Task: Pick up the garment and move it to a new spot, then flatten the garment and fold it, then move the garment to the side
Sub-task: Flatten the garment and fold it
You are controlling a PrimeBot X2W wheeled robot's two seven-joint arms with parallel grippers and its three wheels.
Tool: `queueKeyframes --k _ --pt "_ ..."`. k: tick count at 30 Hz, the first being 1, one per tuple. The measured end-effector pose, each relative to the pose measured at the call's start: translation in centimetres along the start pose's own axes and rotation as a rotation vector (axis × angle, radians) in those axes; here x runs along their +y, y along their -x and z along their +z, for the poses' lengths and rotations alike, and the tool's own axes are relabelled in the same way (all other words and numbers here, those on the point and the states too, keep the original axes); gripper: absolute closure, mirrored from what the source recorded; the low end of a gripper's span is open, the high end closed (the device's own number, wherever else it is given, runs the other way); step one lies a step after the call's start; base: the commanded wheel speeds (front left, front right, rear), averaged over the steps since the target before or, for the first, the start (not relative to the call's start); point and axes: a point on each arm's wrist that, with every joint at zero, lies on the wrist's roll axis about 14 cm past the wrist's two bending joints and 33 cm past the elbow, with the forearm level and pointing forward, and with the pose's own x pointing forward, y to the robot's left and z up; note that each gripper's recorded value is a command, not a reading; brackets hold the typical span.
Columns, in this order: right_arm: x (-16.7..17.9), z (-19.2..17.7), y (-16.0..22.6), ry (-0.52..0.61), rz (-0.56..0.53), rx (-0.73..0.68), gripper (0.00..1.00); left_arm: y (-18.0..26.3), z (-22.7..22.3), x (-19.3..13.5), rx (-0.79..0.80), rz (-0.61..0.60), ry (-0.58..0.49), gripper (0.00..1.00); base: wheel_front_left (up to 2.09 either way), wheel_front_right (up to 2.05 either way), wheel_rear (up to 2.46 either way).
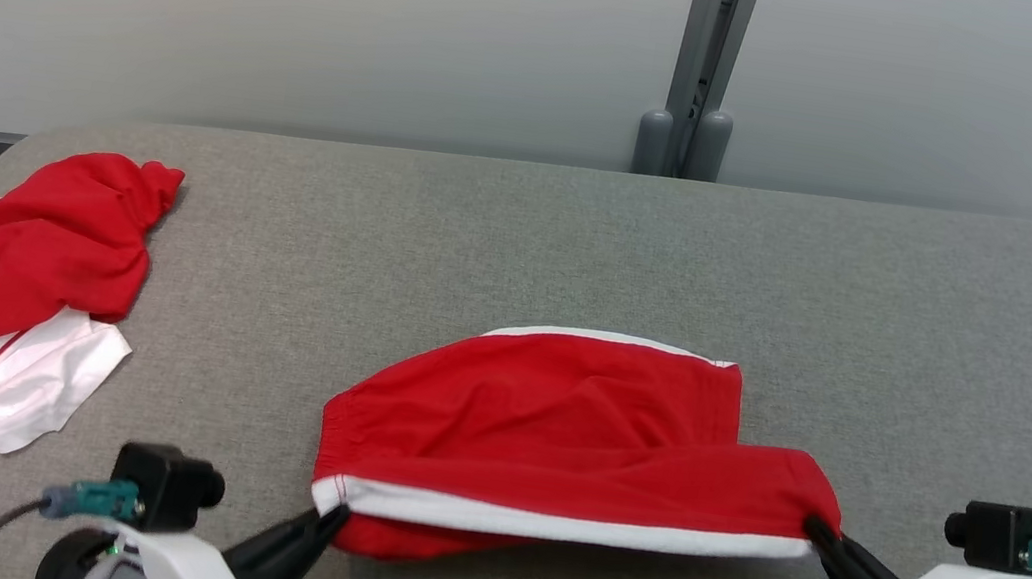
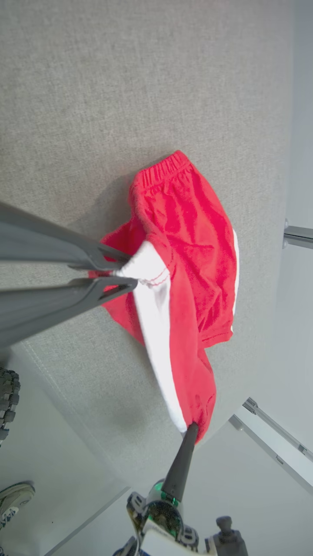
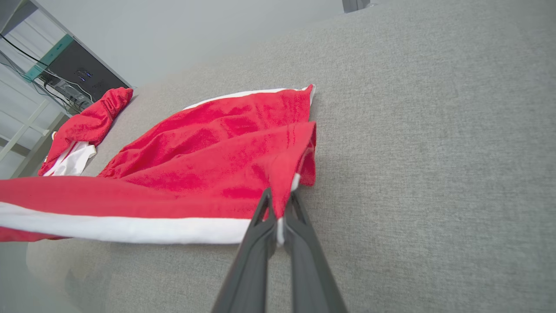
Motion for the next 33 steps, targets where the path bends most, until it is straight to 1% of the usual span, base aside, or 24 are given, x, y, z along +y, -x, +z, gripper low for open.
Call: queueKeyframes --k 2,3,6,8,9,11,14,15,16,18,20,25,28,33 --pt "0.3 0.9 -0.1 -0.003 0.008 -0.02 1.0 -0.6 2.0 -0.1 -0.037 -0.02 -0.029 1.0 0.0 0.0 0.0" --pt "1.2 2.6 -0.6 -0.005 0.037 -0.057 1.0 -1.3 3.6 0.5 -0.046 -0.016 -0.071 1.0 0.0 0.0 0.0" --pt "2.5 5.0 -1.8 -0.007 0.076 -0.098 1.0 -2.9 5.7 1.8 -0.04 -0.006 -0.116 1.0 0.0 0.0 0.0" --pt "3.2 6.2 -2.8 -0.036 0.108 -0.103 1.0 -4.4 7.2 1.6 -0.04 -0.029 -0.123 1.0 0.0 0.0 0.0" --pt "3.2 6.2 -2.8 -0.036 0.108 -0.103 1.0 -4.4 7.2 1.6 -0.04 -0.029 -0.123 1.0 0.0 0.0 0.0" --pt "3.3 7.5 -4.0 -0.023 0.119 -0.106 1.0 -6.0 9.0 1.8 -0.042 -0.043 -0.144 1.0 0.0 0.0 0.0" --pt "3.5 10.7 -6.0 -0.008 0.141 -0.138 1.0 -8.6 11.2 2.6 -0.025 -0.036 -0.179 1.0 0.0 0.0 0.0" --pt "3.7 12.7 -7.3 0.009 0.155 -0.159 1.0 -10.3 12.6 3.4 -0.012 -0.029 -0.197 1.0 0.0 0.0 0.0" --pt "3.7 12.7 -7.3 0.009 0.155 -0.159 1.0 -10.3 12.6 3.4 -0.012 -0.029 -0.197 1.0 0.0 0.0 0.0" --pt "4.0 15.1 -8.6 0.025 0.177 -0.194 1.0 -12.0 14.1 4.2 -0.004 -0.018 -0.218 1.0 0.0 0.0 0.0" --pt "4.6 17.6 -9.9 0.01 0.214 -0.233 1.0 -13.7 15.8 4.5 -0.015 -0.027 -0.231 1.0 0.0 0.0 0.0" --pt "3.9 22.5 -13.2 0.068 0.223 -0.303 1.0 -17.9 20.0 6.1 -0.043 -0.01 -0.295 1.0 0.0 0.0 0.0" --pt "3.6 25.1 -15.2 0.066 0.234 -0.359 1.0 -20.4 21.6 7.4 -0.029 0.007 -0.327 1.0 0.0 0.0 0.0" --pt "2.1 28.2 -18.1 0.086 0.22 -0.426 1.0 -24.1 24.9 8.6 -0.067 0.022 -0.345 1.0 0.0 0.0 0.0"
